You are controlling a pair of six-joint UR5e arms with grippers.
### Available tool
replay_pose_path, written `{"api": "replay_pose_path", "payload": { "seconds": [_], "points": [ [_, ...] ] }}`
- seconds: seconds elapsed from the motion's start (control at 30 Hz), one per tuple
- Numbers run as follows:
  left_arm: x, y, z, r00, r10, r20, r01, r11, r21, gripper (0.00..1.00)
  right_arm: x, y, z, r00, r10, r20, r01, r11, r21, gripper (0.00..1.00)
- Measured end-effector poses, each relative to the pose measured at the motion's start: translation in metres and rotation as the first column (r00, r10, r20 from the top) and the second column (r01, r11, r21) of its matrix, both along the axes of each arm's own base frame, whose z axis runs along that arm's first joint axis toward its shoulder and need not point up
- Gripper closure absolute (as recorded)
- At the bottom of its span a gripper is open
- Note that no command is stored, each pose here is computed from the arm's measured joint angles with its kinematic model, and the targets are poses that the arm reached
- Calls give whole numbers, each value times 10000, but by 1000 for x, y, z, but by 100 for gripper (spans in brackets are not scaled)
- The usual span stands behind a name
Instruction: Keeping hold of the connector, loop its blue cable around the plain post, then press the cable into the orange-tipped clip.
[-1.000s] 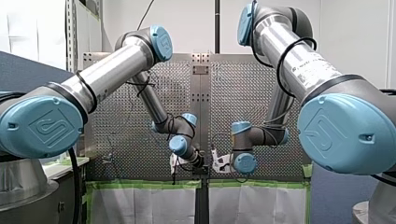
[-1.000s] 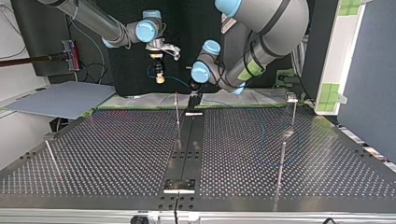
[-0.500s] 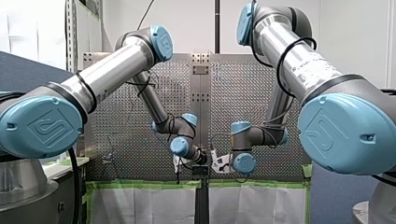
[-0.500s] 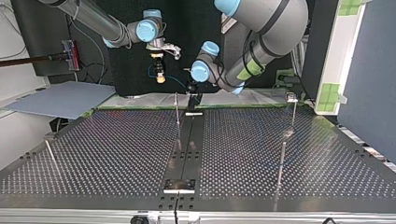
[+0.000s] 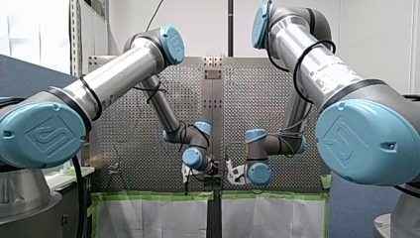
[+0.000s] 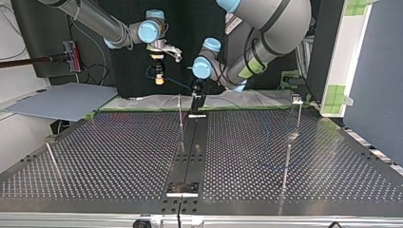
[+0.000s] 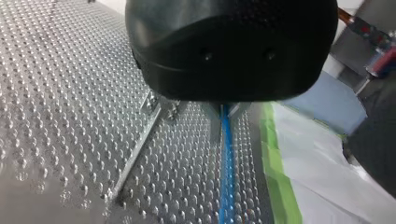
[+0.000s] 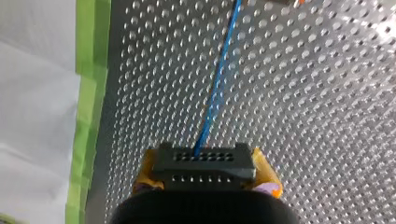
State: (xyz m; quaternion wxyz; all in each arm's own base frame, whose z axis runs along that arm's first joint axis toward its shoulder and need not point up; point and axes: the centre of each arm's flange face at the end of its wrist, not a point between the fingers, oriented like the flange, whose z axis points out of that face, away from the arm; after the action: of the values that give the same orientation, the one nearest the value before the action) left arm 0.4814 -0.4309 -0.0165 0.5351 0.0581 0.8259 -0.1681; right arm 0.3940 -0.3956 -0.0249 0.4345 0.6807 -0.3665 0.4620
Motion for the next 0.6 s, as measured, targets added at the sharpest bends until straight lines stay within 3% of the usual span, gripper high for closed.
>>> {"api": "replay_pose_path", "payload": {
  "seconds": [0.27,0.6],
  "points": [
    [-14,-1,-7,9987,213,468,-219,9997,133,100,-2,-1,0,9997,-227,-115,226,9997,-68,100],
    [-5,-6,-1,9914,341,1261,-299,9989,-348,100,-3,-1,0,9996,-237,-125,236,9997,-78,100]
  ]
}}
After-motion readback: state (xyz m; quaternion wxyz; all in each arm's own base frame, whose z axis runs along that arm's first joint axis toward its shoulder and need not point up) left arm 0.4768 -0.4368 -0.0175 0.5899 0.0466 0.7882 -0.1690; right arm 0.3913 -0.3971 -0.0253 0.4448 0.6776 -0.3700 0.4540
